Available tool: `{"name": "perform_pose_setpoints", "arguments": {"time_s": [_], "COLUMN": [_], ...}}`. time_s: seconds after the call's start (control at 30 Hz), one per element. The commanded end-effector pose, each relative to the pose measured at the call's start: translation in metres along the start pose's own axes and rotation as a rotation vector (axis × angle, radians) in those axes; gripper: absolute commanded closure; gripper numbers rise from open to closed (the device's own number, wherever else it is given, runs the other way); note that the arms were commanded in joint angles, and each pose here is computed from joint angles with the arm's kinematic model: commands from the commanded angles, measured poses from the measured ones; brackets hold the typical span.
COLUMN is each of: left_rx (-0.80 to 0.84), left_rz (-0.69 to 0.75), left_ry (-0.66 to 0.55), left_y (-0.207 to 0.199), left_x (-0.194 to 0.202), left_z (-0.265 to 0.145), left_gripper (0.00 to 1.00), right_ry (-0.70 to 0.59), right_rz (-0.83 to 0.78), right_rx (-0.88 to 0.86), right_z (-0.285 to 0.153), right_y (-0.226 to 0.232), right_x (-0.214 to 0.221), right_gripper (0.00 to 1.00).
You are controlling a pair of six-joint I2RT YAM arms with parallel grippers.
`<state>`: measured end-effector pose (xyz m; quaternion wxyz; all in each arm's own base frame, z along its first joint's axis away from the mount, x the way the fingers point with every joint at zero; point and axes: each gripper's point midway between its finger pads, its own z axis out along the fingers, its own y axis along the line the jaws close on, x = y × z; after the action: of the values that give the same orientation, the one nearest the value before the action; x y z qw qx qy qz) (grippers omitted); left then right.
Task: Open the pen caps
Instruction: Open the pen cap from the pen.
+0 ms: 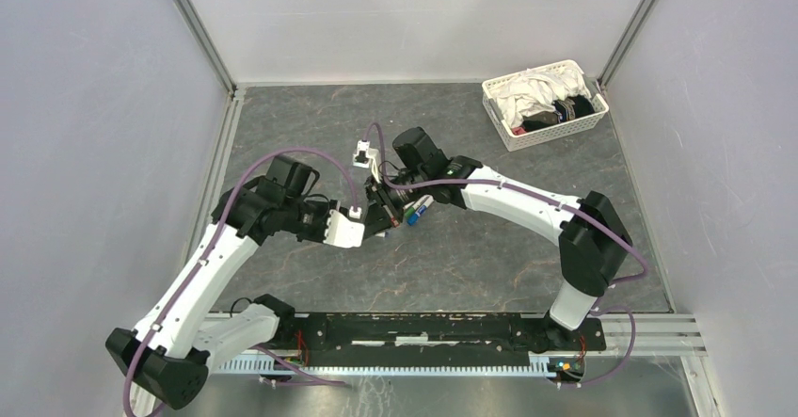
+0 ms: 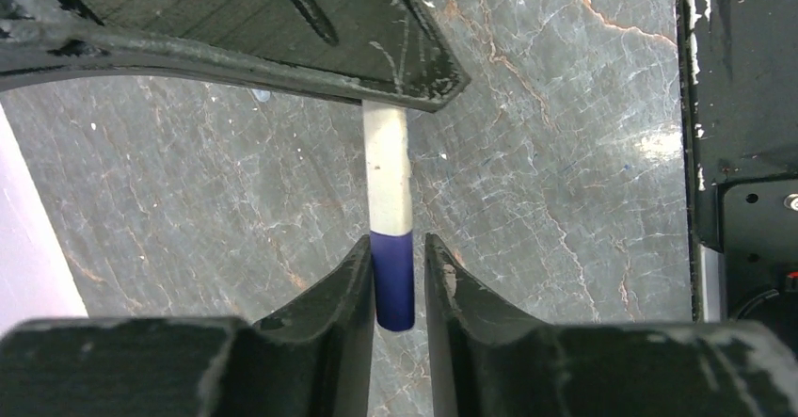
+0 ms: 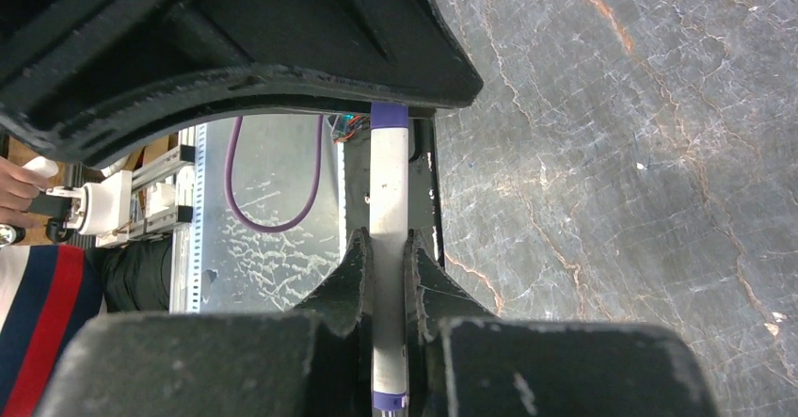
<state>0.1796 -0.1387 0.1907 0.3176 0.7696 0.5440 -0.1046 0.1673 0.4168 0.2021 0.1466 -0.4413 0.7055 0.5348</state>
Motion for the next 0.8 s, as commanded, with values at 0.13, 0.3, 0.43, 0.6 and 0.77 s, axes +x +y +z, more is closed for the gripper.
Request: {"name": "perform_pose_setpoints", "arguments": {"time_s": [0.13,0.3,0.43,0.6,0.77], "left_rx": [-0.027,-0.047,-0.048,-0.027,-0.028], "left_rz": [-0.002,0.0,-0.029,-0.01,-0.021], "left_ry": [-0.025,0.054,0.178,0.29,0.333], "left_y": [0.013,0.015,0.024,0.037,0.046], "left_x": [-0.007,0.008,0.031,0.075,0.1], "left_z": [0.002,0.0,-0.004,-0.021,-0.025], "left_gripper": [0.96,0.98,0.98,0.98,0.98], "right_ry": [-0.058,-0.015,0.044,0.09,0.083], "right_rz": [-0.081,-0.071,-0.057,-0.011,0.003], "right_rx": [-0.023,0.054,0.165,0.289,0.345], "right_z": [-0.005,-0.013,-0.029,-0.057,-0.073], "right_y": [0.012,-0.005,-0.027,-0.05,-0.055], "right_x": [-0.026,-0.006,0.034,0.084,0.103], "right_gripper": [1.0,1.0,1.0,1.0,1.0]}}
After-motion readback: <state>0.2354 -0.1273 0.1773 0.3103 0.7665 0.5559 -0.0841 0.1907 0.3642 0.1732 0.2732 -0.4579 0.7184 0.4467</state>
